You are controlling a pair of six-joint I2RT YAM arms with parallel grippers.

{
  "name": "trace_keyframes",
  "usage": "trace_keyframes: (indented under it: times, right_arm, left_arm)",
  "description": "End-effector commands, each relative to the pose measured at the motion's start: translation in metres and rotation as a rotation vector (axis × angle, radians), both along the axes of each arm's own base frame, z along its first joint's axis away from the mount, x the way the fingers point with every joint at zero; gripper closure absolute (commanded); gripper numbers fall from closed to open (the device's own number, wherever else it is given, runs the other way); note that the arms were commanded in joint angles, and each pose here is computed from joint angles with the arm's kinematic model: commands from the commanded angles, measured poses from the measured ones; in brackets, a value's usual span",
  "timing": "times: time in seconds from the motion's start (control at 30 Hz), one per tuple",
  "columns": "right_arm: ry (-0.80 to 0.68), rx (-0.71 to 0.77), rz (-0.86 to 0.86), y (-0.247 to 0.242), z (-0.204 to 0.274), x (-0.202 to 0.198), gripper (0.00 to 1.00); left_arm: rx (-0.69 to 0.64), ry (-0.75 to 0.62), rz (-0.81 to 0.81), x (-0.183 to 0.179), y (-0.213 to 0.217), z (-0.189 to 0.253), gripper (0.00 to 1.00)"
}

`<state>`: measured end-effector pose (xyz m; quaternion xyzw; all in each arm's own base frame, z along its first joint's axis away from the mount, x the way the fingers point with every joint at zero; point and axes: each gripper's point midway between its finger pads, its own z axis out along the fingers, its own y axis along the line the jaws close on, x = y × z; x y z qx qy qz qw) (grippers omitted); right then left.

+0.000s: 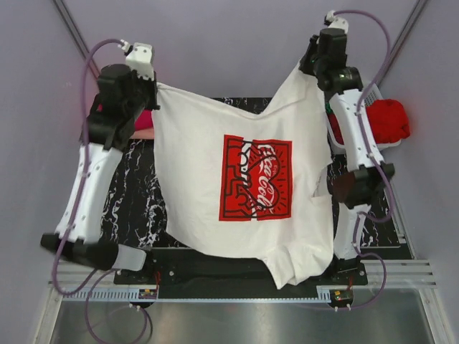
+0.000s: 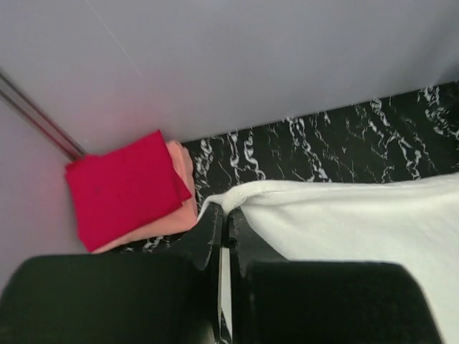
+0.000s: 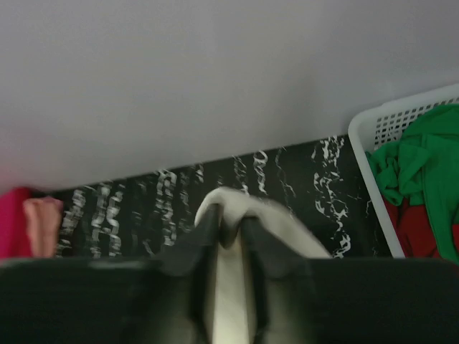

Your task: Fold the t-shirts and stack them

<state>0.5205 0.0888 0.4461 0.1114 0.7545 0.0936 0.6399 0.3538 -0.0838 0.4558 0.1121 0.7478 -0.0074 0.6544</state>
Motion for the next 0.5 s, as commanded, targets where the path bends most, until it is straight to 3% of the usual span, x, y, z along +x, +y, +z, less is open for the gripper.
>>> trace_keyframes:
  times: [0.0, 0.03, 0.07, 0.1, 0.13, 0.17, 0.2, 0.23, 0.27, 0.3, 0.37, 0.47]
  right_arm:
    - [0.131, 0.055, 0.029, -0.001, -0.062, 0.056, 0.67]
    - [0.300, 0.049, 0.043, 0.006, -0.151, 0.093, 0.37]
    - [0.171, 0.097, 0.109, 0.014, -0.100, 0.095, 0.07]
    - [0.227, 0.105, 0.140, 0.017, -0.125, 0.096, 0.01]
    - [0.239, 0.105, 0.168, 0.022, -0.138, 0.101, 0.00]
    - [0.332, 0.100, 0.191, 0.028, -0.171, 0.102, 0.00]
    - [0.281, 0.103, 0.199, 0.030, -0.163, 0.111, 0.00]
    - [0.182, 0.109, 0.211, 0.028, -0.108, 0.093, 0.00]
    - [0.284, 0.105, 0.202, 0.027, -0.160, 0.088, 0.00]
    - [0.202, 0.108, 0.205, 0.028, -0.137, 0.088, 0.00]
    - [0.171, 0.105, 0.196, 0.023, -0.110, 0.071, 0.00]
    - [0.269, 0.134, 0.202, 0.025, -0.118, 0.052, 0.00]
  left_arm:
    - [-0.198, 0.257, -0.074, 0.086, -0.013, -0.075, 1.00]
    - [-0.213, 0.441, 0.019, 0.134, 0.003, -0.141, 0.97]
    - [-0.266, 0.534, 0.083, 0.149, 0.010, -0.165, 0.94]
    - [-0.310, 0.502, 0.101, 0.166, 0.015, -0.138, 0.88]
    - [-0.319, 0.677, 0.173, 0.173, 0.026, -0.196, 0.81]
    - [-0.344, 0.692, 0.199, 0.174, 0.027, -0.199, 0.68]
    - [-0.353, 0.661, 0.214, 0.181, 0.029, -0.196, 0.60]
    - [-0.365, 0.659, 0.219, 0.171, 0.029, -0.196, 0.52]
    - [-0.389, 0.649, 0.220, 0.166, 0.027, -0.196, 0.46]
    - [-0.403, 0.584, 0.209, 0.169, 0.027, -0.185, 0.36]
    - [-0.418, 0.576, 0.254, 0.144, 0.034, -0.182, 0.30]
    - [-0.422, 0.611, 0.302, 0.119, 0.040, -0.187, 0.29]
